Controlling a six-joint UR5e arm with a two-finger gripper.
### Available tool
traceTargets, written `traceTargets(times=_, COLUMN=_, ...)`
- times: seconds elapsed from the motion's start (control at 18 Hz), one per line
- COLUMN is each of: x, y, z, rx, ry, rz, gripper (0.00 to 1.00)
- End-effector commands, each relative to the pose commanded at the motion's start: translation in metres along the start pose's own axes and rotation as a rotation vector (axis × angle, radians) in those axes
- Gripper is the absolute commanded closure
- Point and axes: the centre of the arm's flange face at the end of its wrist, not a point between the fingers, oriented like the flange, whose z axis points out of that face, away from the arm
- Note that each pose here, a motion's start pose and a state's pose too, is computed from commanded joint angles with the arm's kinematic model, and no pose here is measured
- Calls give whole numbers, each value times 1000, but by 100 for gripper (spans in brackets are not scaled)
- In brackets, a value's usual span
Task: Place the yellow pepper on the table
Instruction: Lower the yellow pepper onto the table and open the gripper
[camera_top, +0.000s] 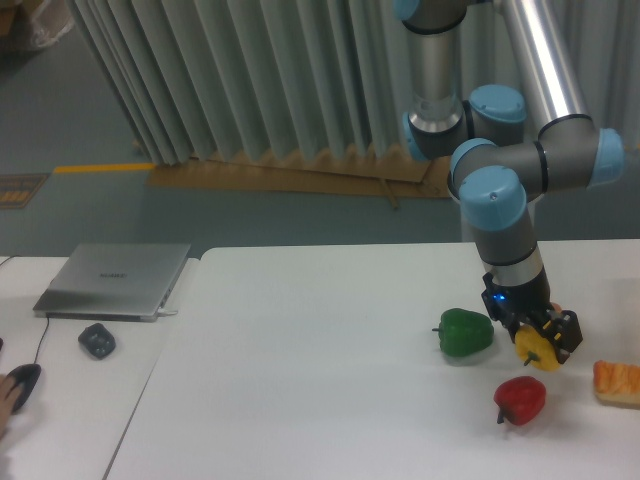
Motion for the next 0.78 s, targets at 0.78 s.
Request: traceTargets(times=0.78, x=7, y=7, z=15, rx=-66, ry=8, rz=97, gripper=28)
